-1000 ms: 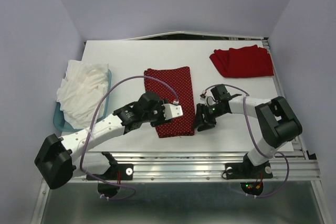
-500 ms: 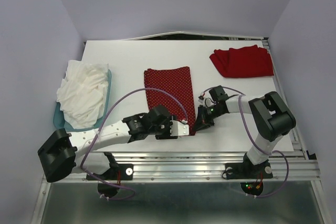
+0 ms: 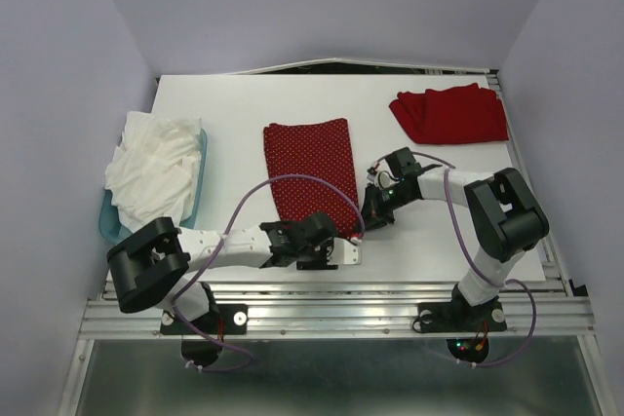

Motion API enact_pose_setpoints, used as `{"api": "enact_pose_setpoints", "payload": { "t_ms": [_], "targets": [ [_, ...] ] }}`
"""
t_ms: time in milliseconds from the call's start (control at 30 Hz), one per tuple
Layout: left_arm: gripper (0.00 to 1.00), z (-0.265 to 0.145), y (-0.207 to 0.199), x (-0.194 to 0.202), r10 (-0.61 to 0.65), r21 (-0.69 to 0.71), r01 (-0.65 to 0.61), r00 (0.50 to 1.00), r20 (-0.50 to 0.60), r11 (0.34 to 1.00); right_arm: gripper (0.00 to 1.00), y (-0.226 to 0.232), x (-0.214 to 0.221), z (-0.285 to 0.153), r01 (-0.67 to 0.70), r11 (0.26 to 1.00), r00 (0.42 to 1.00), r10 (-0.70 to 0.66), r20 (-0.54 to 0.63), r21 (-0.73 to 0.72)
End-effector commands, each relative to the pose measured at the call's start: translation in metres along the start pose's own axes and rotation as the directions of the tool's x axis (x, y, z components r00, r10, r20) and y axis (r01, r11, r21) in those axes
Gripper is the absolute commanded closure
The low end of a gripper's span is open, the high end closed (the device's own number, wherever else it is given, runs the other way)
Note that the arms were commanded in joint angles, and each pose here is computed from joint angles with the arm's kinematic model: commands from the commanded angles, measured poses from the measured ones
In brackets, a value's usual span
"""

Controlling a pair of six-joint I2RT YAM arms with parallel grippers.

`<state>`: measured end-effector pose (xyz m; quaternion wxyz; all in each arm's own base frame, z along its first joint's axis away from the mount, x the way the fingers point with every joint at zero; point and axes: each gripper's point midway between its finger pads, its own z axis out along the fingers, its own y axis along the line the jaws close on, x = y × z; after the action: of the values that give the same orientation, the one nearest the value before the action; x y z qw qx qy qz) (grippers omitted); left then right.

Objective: Fold and stack the skirts
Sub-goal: Fold the skirt

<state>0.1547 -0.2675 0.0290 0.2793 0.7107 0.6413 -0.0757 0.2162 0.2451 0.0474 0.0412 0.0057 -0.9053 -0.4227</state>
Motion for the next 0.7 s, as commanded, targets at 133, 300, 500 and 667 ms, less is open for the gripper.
{"api": "enact_pose_setpoints", "payload": {
  "t_ms": [133, 300, 500, 667],
  "targets": [
    [0.49, 0.013, 0.027, -0.009, -0.051, -0.135, 0.050, 0.999, -0.008, 0.990, 0.99, 0.025, 0.001, -0.012, -0.015, 0.998, 1.000, 0.014, -0.016, -0.054],
    [0.63, 0.022, 0.019, 0.002, -0.056, -0.112, 0.050, 0.997, -0.047, 0.992, 0.99, 0.024, 0.004, -0.013, -0.012, 0.999, 1.000, 0.010, -0.025, -0.051],
    [0.56, 0.020, 0.016, 0.000, -0.038, -0.090, 0.035, 0.999, -0.038, 0.995, 0.99, 0.021, 0.004, -0.012, -0.018, 0.999, 1.000, 0.017, -0.025, -0.039],
    [0.44, 0.010, 0.011, -0.010, -0.049, -0.057, 0.050, 0.999, 0.014, 0.997, 0.99, 0.021, 0.003, -0.011, -0.018, 0.999, 0.999, 0.017, -0.031, -0.037]
  ]
}}
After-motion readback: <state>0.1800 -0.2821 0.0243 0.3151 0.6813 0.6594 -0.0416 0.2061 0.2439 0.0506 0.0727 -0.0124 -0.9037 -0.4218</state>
